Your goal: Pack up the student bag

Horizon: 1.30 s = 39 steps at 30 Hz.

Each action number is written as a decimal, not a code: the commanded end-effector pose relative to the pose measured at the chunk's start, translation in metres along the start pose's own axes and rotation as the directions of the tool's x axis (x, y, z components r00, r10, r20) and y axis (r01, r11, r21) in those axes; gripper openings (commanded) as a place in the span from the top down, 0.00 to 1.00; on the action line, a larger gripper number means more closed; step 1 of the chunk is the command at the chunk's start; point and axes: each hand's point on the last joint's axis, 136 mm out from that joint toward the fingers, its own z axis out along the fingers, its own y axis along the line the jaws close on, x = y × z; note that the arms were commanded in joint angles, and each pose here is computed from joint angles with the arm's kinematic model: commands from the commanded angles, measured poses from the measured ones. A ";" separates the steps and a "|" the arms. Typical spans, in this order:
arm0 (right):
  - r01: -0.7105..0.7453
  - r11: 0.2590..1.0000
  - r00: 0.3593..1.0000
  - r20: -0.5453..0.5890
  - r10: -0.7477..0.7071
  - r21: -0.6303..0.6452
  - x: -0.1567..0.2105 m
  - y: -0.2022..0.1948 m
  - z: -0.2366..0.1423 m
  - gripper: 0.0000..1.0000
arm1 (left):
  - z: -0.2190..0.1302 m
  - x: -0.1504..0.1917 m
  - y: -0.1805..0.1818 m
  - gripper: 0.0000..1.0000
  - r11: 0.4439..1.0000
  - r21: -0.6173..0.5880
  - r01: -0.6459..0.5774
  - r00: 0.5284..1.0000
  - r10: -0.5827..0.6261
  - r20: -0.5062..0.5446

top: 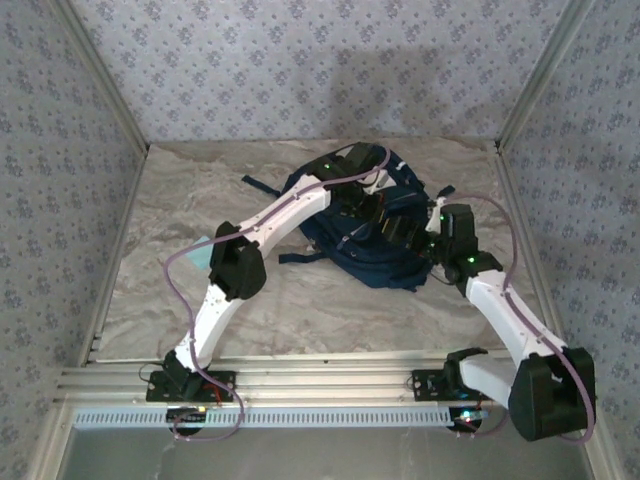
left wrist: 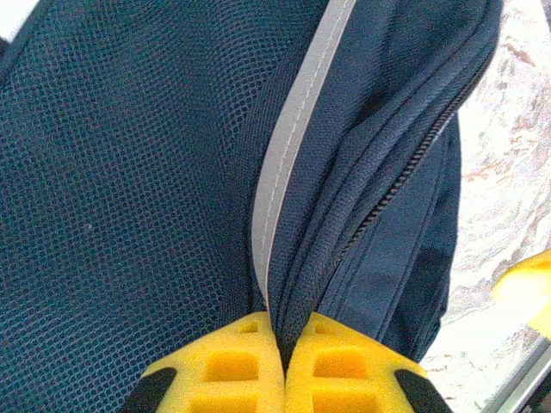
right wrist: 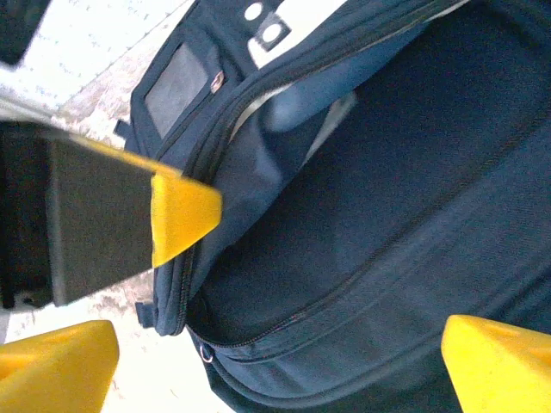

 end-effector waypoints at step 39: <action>0.202 0.979 0.971 -0.132 -0.199 0.012 0.000 0.052 0.038 0.01 | -0.205 0.198 0.375 0.19 0.331 -0.223 0.917 0.397 -0.688 0.608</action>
